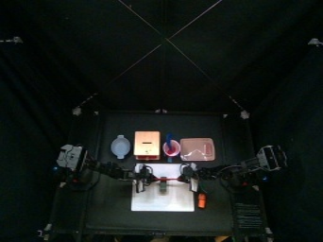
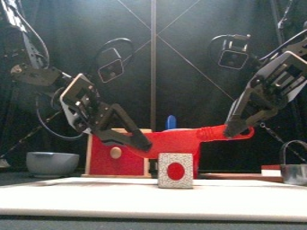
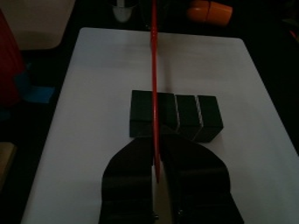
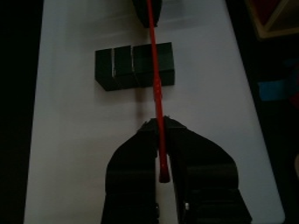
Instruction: Cut sushi roll
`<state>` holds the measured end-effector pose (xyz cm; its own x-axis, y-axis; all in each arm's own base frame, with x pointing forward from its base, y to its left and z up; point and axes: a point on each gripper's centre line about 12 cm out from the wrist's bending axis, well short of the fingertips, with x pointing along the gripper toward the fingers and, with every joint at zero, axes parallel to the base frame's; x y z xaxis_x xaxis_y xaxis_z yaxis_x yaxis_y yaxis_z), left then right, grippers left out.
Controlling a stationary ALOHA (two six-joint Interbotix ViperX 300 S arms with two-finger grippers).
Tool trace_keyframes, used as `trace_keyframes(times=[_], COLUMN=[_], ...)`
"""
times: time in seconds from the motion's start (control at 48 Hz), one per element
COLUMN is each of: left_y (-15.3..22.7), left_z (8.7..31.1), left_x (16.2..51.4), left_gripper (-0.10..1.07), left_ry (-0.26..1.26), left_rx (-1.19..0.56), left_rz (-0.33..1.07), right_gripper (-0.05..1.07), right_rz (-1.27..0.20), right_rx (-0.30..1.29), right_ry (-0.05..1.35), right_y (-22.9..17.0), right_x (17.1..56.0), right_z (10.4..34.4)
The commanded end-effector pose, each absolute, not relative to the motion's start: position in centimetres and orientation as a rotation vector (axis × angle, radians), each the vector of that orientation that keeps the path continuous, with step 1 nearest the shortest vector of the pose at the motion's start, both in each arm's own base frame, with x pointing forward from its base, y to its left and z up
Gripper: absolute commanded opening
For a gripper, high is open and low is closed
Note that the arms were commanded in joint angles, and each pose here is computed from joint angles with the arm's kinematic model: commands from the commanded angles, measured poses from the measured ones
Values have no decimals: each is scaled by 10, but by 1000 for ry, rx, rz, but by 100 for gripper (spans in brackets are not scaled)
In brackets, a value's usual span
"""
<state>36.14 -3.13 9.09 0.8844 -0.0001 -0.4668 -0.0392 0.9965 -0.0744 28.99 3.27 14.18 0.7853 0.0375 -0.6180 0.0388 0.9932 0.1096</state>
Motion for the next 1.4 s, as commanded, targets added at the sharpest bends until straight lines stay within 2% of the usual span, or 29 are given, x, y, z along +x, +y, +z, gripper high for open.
trace_keyframes(times=[0.0, 0.521, 0.688, 1.0, 1.375], left_y=[-32, -41, -38, -25, -31], left_z=[89, 54, 51, 78, 105], left_x=[359, 346, 345, 348, 353], left_gripper=[41, 41, 41, 41, 41], left_ry=[509, 682, 703, 634, 573], left_rx=[-87, -67, -70, -50, -50], left_rz=[19, -6, 2, 16, 0], right_gripper=[39, 39, 39, 39, 39], right_rz=[6, -22, -31, -10, 38], right_rx=[124, 150, 152, 123, 121], right_ry=[661, 784, 802, 737, 651], right_y=[35, 39, 37, 33, 39], right_x=[291, 290, 290, 288, 286], right_z=[145, 109, 103, 123, 156])
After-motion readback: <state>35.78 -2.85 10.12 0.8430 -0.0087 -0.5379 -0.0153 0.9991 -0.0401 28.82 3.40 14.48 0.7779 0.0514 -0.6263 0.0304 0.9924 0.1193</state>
